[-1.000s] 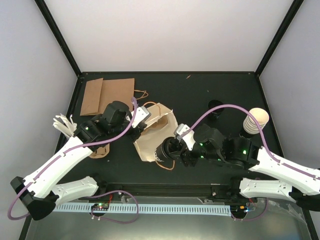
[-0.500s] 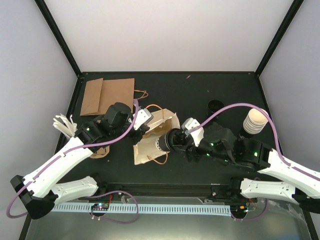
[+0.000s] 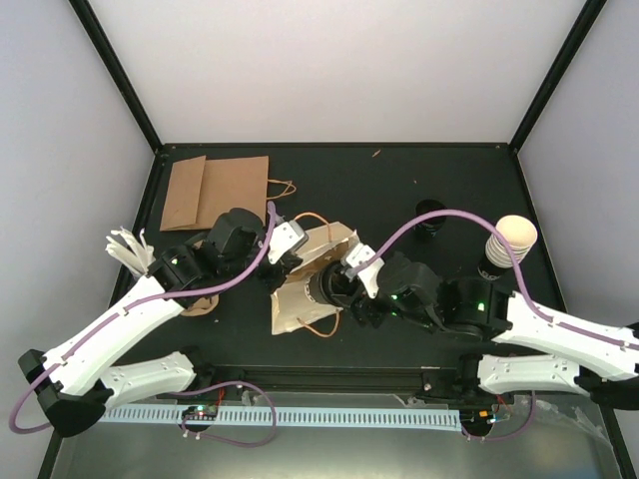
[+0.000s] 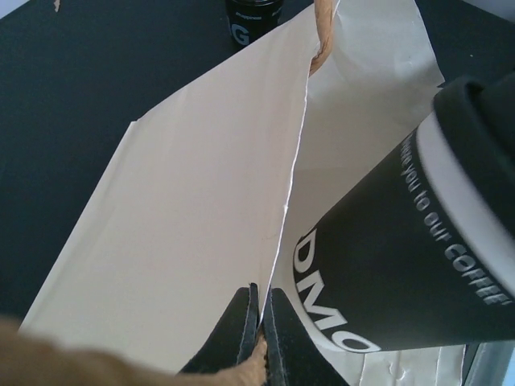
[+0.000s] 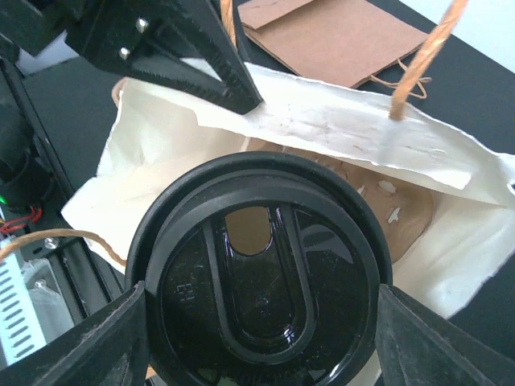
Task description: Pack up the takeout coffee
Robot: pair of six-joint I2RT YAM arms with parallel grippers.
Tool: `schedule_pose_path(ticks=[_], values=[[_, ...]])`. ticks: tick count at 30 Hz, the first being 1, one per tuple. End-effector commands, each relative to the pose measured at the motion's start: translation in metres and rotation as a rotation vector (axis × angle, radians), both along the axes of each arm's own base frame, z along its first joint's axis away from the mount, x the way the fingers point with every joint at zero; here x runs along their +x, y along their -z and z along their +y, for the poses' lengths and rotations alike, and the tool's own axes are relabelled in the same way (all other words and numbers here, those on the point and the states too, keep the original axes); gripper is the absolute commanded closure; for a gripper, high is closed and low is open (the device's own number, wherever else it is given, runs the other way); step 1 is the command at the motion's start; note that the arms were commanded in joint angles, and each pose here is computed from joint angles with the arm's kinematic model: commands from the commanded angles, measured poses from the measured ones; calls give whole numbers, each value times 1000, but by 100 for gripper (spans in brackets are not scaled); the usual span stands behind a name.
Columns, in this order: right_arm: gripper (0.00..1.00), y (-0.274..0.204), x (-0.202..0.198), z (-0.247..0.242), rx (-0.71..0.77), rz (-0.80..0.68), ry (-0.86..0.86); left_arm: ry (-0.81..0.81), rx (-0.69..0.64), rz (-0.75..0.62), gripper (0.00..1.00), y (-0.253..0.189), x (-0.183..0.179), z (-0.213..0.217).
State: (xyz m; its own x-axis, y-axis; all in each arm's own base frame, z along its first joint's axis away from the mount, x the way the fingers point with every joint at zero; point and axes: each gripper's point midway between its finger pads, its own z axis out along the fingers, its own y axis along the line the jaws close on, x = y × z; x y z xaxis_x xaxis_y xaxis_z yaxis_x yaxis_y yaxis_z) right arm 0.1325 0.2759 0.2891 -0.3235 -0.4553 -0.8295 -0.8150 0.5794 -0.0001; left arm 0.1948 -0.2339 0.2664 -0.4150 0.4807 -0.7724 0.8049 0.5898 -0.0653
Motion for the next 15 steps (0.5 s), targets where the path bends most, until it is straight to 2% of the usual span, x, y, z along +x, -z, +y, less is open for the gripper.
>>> schedule_pose_path(ticks=[1, 10, 15], values=[[46, 13, 4, 0, -86, -66, 35, 36, -71, -15, 98, -27, -9, -7], [46, 45, -2, 13, -324, -177, 29, 82, -80, 15, 98, -27, -20, -15], [46, 41, 1, 21, -306, -190, 33, 93, -75, 30, 98, -22, -25, -18]])
